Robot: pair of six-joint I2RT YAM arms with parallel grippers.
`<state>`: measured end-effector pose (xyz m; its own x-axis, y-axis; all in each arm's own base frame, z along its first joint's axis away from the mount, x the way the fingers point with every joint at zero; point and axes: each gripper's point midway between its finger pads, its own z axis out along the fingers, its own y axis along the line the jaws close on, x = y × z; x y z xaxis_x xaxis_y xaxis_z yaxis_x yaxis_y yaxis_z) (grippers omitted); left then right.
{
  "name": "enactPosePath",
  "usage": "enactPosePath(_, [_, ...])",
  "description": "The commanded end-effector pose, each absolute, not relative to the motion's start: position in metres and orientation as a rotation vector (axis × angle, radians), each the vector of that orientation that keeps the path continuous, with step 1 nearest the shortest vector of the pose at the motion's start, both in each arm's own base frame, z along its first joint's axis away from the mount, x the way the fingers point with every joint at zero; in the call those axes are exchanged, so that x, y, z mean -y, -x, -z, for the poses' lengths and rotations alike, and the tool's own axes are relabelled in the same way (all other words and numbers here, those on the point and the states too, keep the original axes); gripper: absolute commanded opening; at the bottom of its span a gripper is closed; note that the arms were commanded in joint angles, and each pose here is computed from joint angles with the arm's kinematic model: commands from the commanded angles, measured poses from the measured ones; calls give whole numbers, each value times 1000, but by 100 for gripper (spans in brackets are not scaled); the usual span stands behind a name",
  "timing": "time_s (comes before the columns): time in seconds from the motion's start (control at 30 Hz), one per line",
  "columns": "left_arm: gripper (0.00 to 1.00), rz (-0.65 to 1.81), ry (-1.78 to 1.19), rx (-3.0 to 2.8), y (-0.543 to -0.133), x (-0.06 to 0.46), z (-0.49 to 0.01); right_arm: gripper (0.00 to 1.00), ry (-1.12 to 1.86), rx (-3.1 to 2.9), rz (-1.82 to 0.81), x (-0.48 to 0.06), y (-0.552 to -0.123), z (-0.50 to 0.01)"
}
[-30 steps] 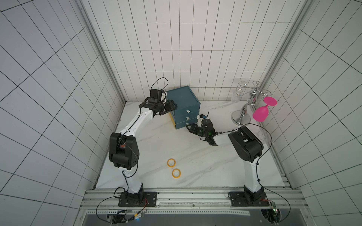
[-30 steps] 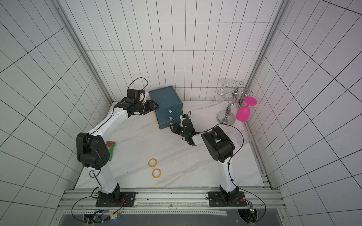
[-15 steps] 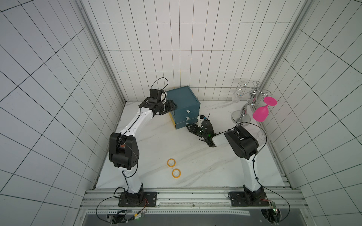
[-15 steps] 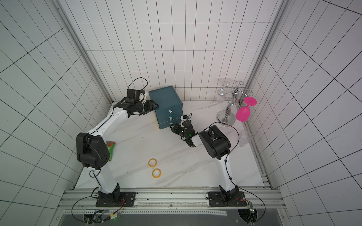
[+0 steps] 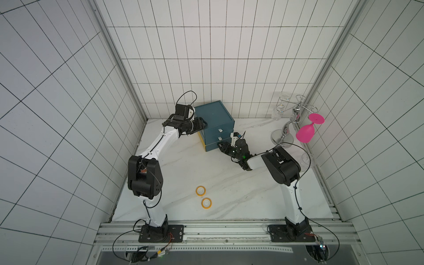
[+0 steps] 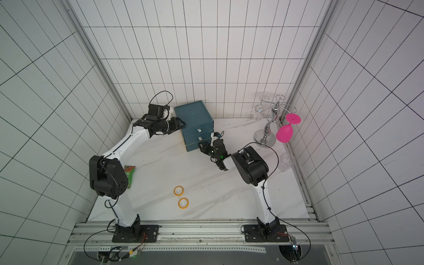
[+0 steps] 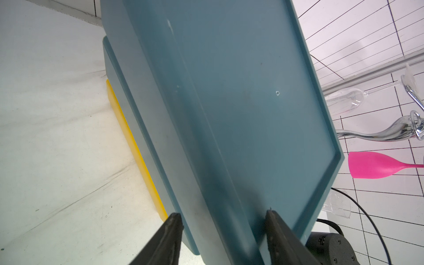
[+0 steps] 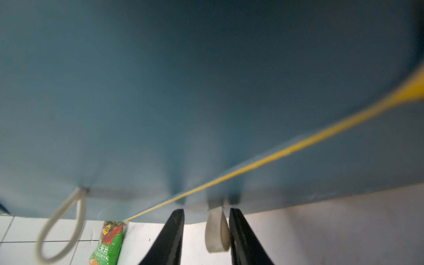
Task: Place the transparent tape into the drawer according to color
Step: Open the drawer in the storage box.
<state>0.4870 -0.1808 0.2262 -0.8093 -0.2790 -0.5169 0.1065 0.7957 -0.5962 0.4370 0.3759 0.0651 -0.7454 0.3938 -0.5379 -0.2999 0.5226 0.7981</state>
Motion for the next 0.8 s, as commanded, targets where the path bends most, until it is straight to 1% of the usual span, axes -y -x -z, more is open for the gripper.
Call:
enactPosePath(0.0, [60, 794, 144, -2462, -481, 174, -200, 24, -100, -2030, -1261, -375, -450, -69])
enactPosePath(0.1, [60, 796, 144, -2463, -481, 174, -200, 1, -110, -2026, -1257, -373, -449, -69])
enactPosePath(0.13, [60, 796, 145, -2464, -481, 174, -200, 0, -115, -2027, -1255, -372, -449, -68])
enactPosePath(0.3, [60, 797, 146, -2466, -481, 174, -199, 0, -121, -2022, -1256, -365, -440, -73])
enactPosePath(0.4, [60, 797, 147, -2465, -481, 174, -199, 0, -124, -2032, -1258, -358, -426, -75])
enactPosePath(0.77, [60, 794, 151, -2468, -480, 173, -199, 0, -99, -2145, -1257, -334, -357, -62])
